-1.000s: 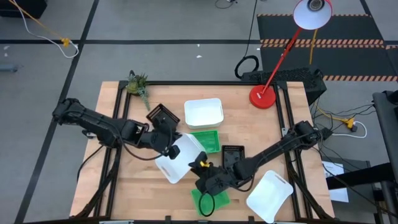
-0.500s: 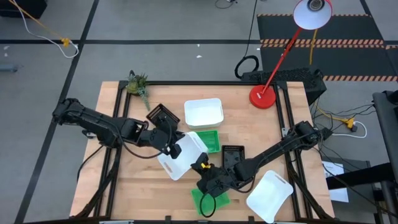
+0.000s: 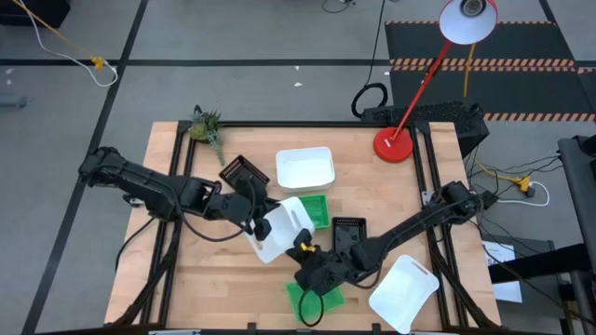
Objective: Stack baskets by color
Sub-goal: Stack the bottom left white bin on the top white bin
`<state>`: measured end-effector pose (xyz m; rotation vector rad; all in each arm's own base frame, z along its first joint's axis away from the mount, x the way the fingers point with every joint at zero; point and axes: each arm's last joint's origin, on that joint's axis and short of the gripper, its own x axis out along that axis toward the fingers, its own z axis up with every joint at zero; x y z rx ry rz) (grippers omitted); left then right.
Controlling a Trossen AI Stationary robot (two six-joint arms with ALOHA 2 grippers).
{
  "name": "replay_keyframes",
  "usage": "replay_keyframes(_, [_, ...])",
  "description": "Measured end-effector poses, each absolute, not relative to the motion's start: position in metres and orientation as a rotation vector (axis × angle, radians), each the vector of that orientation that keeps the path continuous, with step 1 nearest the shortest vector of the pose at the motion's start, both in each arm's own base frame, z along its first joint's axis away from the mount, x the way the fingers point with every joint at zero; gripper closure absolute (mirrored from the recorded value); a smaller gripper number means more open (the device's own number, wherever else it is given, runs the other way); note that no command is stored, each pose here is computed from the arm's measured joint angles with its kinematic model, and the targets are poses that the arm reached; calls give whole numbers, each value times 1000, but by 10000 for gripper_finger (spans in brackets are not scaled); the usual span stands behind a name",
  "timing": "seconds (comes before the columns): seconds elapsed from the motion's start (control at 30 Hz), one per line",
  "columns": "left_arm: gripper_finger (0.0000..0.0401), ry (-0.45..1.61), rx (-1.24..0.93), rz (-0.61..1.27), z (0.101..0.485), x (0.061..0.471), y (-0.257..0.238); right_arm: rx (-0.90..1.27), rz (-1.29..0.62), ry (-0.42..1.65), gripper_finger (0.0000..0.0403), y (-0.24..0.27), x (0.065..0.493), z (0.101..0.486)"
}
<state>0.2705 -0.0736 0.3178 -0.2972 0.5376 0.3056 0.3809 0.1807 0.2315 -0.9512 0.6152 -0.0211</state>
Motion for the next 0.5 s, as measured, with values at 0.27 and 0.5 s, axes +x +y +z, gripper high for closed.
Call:
replay_keyframes(0.27, [394,483,-291,269,332,267,-66,-805,-109,442,306,195,382,249])
replay_keyframes(0.5, [392,474,-274,274,335,264,-64,-645,-165,402,261,195,382,255])
